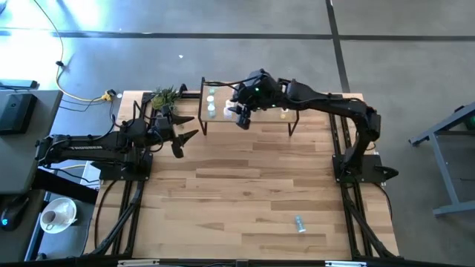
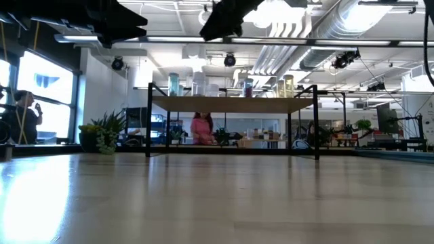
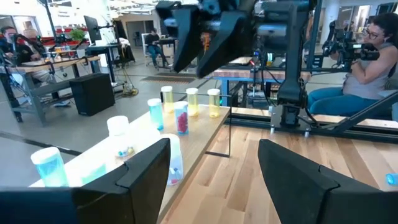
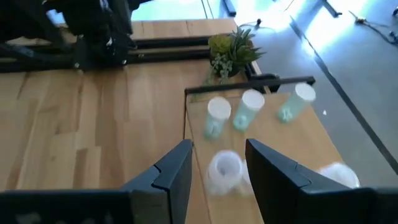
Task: Pick and place medicine bottles onto shelf by color
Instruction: Adjust the transparent pill bottles on the shelf
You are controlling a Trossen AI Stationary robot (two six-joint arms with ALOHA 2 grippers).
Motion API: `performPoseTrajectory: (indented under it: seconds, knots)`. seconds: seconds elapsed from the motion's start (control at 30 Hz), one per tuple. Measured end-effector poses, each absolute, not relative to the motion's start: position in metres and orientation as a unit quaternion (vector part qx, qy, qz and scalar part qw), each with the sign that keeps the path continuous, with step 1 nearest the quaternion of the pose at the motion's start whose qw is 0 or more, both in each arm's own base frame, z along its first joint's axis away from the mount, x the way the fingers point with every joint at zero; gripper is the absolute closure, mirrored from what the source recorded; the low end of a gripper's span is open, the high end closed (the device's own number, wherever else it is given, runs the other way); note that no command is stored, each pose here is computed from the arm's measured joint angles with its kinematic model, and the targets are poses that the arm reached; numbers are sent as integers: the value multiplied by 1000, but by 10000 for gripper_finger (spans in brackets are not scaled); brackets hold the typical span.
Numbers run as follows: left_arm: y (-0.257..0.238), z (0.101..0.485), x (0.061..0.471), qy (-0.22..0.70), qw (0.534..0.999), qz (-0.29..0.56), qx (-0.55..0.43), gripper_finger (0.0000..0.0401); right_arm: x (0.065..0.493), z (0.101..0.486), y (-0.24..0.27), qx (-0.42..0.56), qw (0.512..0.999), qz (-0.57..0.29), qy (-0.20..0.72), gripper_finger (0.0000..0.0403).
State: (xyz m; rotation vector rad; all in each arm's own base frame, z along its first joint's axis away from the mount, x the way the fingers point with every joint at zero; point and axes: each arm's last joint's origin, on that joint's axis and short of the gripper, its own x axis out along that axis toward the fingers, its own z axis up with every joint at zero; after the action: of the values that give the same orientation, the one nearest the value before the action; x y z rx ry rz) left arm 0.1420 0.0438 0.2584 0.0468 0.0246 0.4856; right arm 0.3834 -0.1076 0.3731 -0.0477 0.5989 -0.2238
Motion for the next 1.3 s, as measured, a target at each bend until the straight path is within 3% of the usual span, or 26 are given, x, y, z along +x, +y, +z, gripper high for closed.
performPoseTrajectory:
  seconds: [0.7,1.07,1.3]
  knots:
    - [44,258,142,10,970,240,18,167,385,407,-107,-50,973,-144,173,261]
    - [45,255,146,22,970,240,14,167,420,349,-118,-60,953,-143,262,261]
    - [48,256,152,18,961,271,49,167,413,357,-119,-107,935,-207,269,261]
